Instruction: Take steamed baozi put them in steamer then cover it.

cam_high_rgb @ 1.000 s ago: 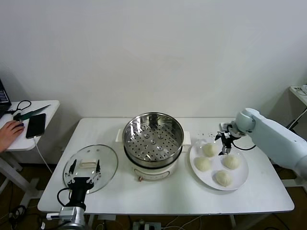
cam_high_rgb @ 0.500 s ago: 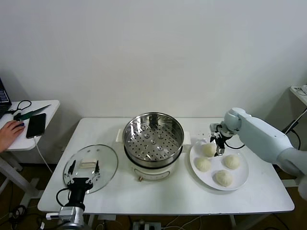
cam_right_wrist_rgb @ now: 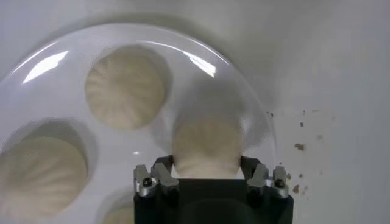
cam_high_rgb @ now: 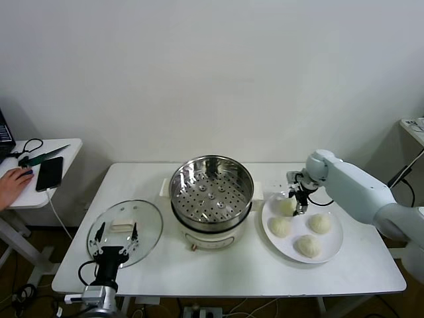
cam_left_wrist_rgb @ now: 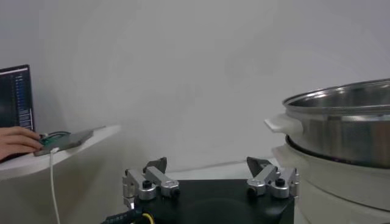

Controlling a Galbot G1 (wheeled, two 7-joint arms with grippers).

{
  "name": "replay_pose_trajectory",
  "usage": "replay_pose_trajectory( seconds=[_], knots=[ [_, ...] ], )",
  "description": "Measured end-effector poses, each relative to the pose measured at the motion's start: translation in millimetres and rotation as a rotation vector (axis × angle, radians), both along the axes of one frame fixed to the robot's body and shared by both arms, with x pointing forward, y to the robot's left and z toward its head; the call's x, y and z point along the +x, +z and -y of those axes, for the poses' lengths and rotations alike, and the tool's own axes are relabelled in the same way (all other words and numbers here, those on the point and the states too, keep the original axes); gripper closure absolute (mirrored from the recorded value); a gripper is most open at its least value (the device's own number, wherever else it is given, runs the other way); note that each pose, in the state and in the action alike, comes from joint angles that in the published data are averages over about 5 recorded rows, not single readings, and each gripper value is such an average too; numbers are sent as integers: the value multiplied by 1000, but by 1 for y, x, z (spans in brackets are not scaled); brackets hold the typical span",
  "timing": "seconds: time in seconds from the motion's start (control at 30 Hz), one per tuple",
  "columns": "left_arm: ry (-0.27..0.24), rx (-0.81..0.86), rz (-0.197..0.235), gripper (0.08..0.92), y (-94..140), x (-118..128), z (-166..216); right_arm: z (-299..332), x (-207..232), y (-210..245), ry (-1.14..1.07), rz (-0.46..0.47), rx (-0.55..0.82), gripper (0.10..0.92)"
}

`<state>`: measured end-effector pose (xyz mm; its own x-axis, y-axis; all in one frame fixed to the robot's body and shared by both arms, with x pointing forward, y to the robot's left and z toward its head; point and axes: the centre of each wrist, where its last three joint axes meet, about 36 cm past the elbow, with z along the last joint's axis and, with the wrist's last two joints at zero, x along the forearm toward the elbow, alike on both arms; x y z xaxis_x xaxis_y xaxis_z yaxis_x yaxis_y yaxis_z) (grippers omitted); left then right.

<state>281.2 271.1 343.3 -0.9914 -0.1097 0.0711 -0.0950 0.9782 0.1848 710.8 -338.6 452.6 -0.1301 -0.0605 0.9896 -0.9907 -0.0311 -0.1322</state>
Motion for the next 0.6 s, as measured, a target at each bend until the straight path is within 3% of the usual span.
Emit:
replay_pose_trajectory(
  seconds=[0.33, 0.6],
  knots=[
    [0, 2, -5, 177, -1, -3, 0, 6, 4, 21, 48, 17, 9, 346],
    [0, 4, -4, 177, 1, -5, -1, -1, 13, 87, 187, 75, 1, 360]
  ],
)
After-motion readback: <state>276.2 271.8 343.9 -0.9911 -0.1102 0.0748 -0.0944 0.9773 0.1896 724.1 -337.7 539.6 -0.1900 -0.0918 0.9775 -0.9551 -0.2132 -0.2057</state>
